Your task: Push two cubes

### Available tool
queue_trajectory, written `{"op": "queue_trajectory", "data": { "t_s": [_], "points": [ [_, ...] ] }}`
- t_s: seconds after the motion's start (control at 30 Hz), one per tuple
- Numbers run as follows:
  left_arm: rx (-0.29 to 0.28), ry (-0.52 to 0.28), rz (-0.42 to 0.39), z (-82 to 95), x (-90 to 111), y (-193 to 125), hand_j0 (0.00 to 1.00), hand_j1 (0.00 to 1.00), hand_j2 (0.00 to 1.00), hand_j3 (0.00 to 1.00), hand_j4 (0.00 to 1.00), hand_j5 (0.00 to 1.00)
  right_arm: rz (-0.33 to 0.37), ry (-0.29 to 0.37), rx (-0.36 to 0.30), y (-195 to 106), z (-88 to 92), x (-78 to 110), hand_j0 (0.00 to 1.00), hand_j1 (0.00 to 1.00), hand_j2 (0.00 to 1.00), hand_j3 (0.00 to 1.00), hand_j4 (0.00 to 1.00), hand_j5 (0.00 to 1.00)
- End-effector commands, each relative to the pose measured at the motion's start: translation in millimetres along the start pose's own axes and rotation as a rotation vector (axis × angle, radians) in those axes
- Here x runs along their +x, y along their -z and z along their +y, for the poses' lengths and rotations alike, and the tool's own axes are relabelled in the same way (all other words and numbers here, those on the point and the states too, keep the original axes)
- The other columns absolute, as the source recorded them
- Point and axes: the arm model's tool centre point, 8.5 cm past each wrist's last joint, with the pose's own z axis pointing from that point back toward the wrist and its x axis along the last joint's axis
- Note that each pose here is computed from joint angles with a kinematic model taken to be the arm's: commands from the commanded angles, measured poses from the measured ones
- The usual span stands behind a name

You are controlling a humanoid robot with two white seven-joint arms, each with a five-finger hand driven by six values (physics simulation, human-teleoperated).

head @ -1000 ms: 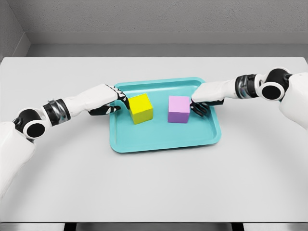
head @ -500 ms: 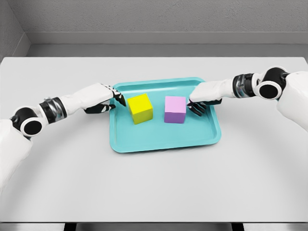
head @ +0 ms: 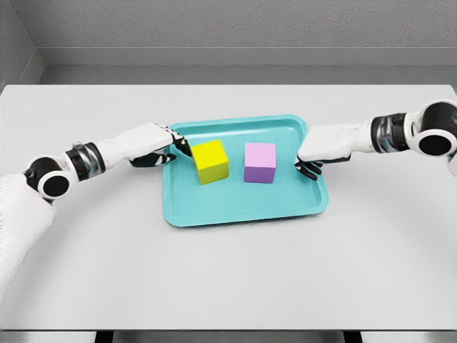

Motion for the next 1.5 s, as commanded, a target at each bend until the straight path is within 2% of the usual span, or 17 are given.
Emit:
{"op": "queue_trajectory", "data": {
  "t_s": [0.0,0.13,0.37,0.43,0.53,0.7,0.97,1.13,1.27,1.47],
  "points": [
    [0.001,-0.012,-0.001,-1.3,0.1,1.4,0.54,0.54,0.54,0.54,0.54,0.54,-0.026,-0.035,0.0,-4.5,-3.0,13.1,0.15,0.15,0.15,0.15,0.15,0.15],
    [-0.014,-0.021,-0.009,-4.1,2.7,6.1,0.54,0.54,0.54,0.54,0.54,0.54,-0.04,-0.05,-0.004,-2.9,-6.1,18.5,0.15,0.15,0.15,0.15,0.15,0.15],
    [-0.027,-0.034,-0.013,-5.6,4.0,13.6,0.54,0.54,0.54,0.54,0.54,0.54,-0.037,-0.046,0.0,-3.0,-5.0,17.1,0.16,0.16,0.16,0.16,0.16,0.16],
    [-0.032,-0.036,-0.018,-6.1,5.5,15.9,0.54,0.54,0.54,0.54,0.54,0.54,-0.027,-0.038,0.003,-4.2,-3.3,13.3,0.16,0.16,0.16,0.16,0.16,0.16],
    [-0.047,-0.039,-0.03,-7.9,9.4,23.2,0.54,0.54,0.54,0.54,0.54,0.54,0.019,0.014,0.017,-5.2,6.2,-6.1,0.16,0.16,0.16,0.16,0.16,0.16],
    [-0.047,-0.038,-0.036,-5.1,10.8,27.7,0.54,0.54,0.54,0.54,0.54,0.54,0.032,0.054,0.015,12.9,3.4,-18.2,0.16,0.16,0.16,0.16,0.16,0.16],
    [-0.058,-0.043,0.004,-6.3,-4.5,12.8,0.54,0.54,0.54,0.54,0.54,0.54,0.008,0.065,0.032,44.1,-4.6,-17.4,0.15,0.15,0.15,0.15,0.15,0.15],
    [-0.049,-0.042,-0.009,-5.2,-0.3,14.2,0.54,0.54,0.54,0.54,0.54,0.54,0.018,0.085,0.044,47.1,0.6,-22.0,0.15,0.15,0.15,0.15,0.15,0.15],
    [-0.022,-0.02,-0.045,3.6,11.6,16.6,0.54,0.54,0.54,0.54,0.54,0.54,0.026,0.097,0.048,49.9,1.9,-25.3,0.15,0.15,0.15,0.15,0.15,0.15],
    [-0.027,-0.026,-0.049,-0.5,13.7,18.5,0.54,0.54,0.54,0.54,0.54,0.54,0.031,0.094,0.054,57.0,-1.0,-26.7,0.15,0.15,0.15,0.15,0.15,0.15]
  ]
}}
